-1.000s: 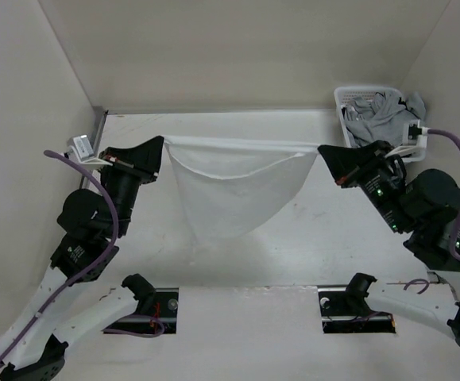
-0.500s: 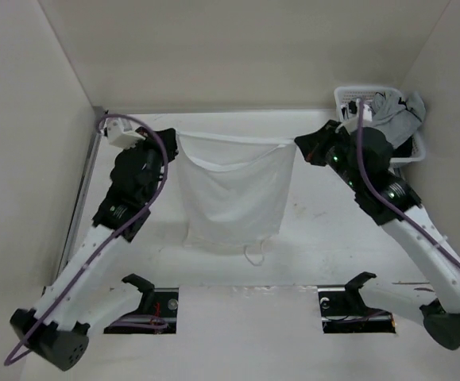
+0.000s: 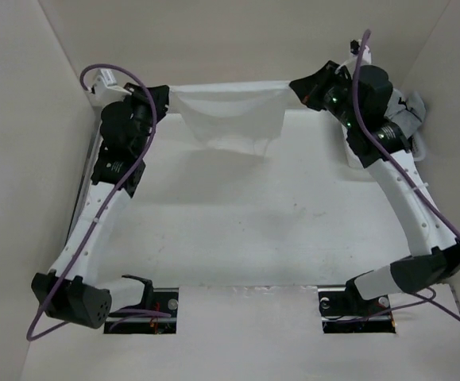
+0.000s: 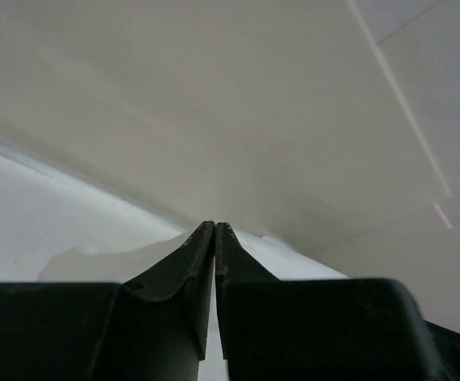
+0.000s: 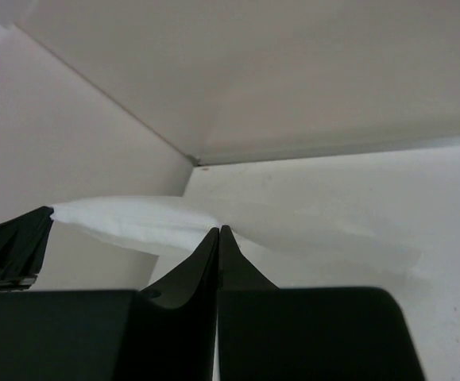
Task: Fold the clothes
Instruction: Flatten the tank top out
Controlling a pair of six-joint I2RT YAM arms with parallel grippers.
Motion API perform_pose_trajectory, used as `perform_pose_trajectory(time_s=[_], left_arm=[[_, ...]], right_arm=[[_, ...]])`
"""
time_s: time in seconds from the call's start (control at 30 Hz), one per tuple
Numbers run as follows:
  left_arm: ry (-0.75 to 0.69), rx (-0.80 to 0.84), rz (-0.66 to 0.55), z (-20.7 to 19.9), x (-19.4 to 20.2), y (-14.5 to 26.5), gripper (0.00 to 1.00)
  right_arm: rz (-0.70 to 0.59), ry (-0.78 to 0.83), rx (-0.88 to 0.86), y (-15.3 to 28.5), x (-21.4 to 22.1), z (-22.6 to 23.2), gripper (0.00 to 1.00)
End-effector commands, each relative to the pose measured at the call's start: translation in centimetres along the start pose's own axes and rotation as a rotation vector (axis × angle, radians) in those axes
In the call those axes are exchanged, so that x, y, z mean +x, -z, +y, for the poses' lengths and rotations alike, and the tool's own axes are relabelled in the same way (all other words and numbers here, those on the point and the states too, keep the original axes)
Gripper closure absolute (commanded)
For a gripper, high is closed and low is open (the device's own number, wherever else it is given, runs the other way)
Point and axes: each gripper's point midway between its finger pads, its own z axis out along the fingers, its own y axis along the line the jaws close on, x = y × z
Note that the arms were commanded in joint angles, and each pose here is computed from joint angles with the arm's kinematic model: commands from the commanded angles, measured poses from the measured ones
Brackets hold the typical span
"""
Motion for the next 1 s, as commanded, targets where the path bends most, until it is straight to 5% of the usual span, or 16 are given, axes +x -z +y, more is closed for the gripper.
perform_pose_trajectory(time_s=[0.0, 0.13, 0.57, 0.8, 0.97], left_arm=[[0.021, 0.085, -0.047, -1.9, -1.9, 2.3, 0.96], [0.038, 0.013, 0.021, 3.6, 2.8, 4.0, 0.96], [0.07, -0.328, 0.38, 25.4, 20.2, 15.2, 0.95], [0.145, -0.368, 0.47, 27.0, 22.7, 20.0, 0.95], [0.142, -0.367, 0.464, 26.4, 21.9, 22.0, 0.95]], right_arm=[[-0.059, 0.02, -0.073, 2.6, -1.8, 2.2, 0.99], [0.01, -0.02, -0.031, 2.7, 3.8, -1.5, 0.99], [0.396, -0.192, 0.166, 7.9, 31.7, -16.3, 0.99], [0.527, -0.261, 0.215, 14.1, 38.6, -16.8, 0.99], [0.54, -0.281, 0.221, 17.4, 39.5, -15.6, 0.99]])
